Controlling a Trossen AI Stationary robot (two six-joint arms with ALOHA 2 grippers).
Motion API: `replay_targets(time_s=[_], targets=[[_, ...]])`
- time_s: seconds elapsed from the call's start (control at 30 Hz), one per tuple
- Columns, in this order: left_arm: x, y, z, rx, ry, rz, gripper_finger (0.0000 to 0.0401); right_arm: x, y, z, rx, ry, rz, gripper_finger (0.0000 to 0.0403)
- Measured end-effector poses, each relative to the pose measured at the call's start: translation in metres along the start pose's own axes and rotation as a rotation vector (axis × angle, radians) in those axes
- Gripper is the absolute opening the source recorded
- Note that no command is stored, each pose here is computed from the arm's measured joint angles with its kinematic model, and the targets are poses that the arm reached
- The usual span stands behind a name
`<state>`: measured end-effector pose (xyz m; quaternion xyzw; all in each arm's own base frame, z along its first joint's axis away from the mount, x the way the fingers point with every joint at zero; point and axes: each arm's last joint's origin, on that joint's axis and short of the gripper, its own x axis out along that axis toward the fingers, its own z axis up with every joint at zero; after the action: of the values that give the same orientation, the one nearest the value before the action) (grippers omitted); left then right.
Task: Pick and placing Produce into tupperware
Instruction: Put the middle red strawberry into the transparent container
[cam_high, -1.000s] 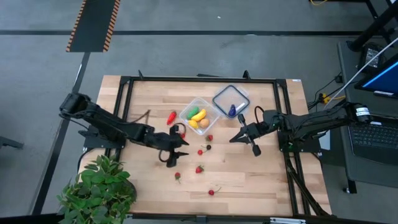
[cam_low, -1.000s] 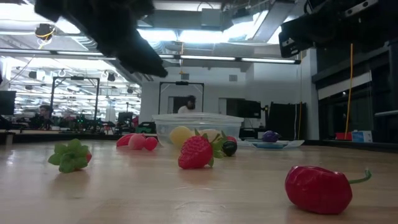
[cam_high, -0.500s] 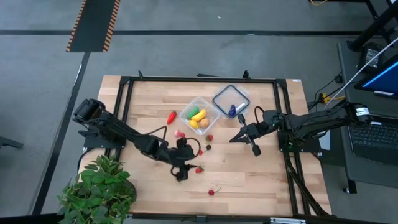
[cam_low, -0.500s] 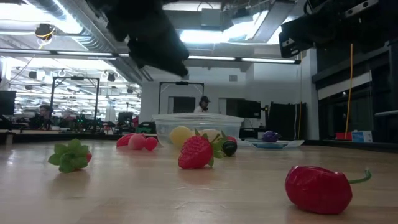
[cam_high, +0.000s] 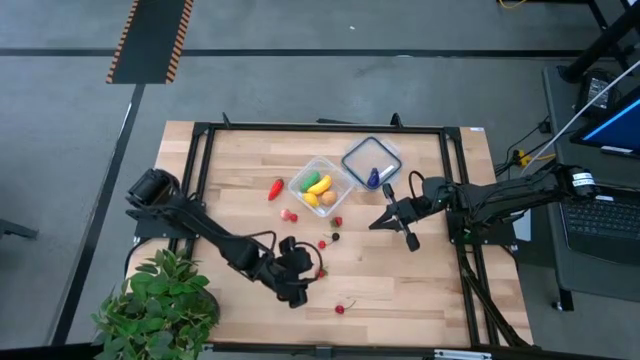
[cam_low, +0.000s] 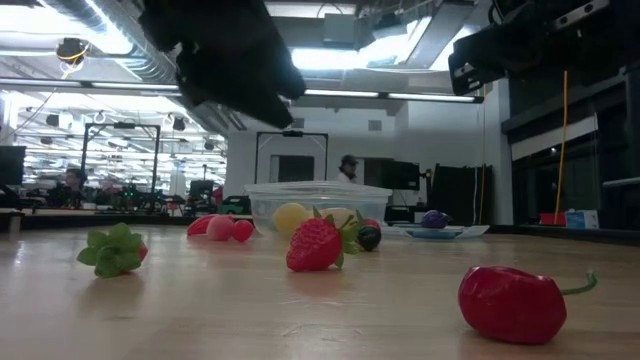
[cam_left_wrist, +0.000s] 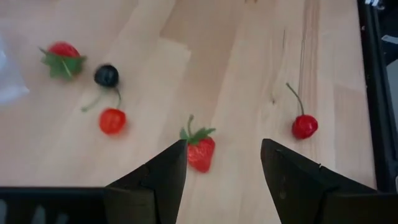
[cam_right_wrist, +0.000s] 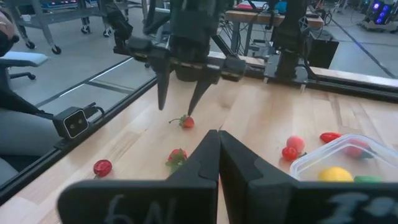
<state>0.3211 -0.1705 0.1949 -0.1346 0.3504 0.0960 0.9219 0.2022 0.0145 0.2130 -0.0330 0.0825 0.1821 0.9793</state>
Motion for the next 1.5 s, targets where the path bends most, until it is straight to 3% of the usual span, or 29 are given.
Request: replay_targets(time_s=[0.6,0.83,1.0,1.17,1.5], targets=[[0.029,0.0,-0.014,-0.093,0.038,0.024,0.0196,0.0,0.0,0.0,0.04,0.001,0.0,0.0006],[0.051,-0.03,0.001,0.051,0.125,-0.01,0.0176,0.0,0.0,0.0,0.039,0.002,0.001,0.0006],[0.054,-0.038,0.016,0.139,0.238,0.098,0.0162,0.0,0.0,0.0,0.042,0.003,0.001,0.0007],[0.047,-0.036,0.025,0.086,0.276,0.174,0.0163,0.0,0.0,-0.001,0.045,0.011,0.002,0.0007],[0.051,-0.028,0.03,-0.151,0.265,0.221,0.0185,0.0,0.0,-0.001,0.045,0.011,0.002,0.0007]])
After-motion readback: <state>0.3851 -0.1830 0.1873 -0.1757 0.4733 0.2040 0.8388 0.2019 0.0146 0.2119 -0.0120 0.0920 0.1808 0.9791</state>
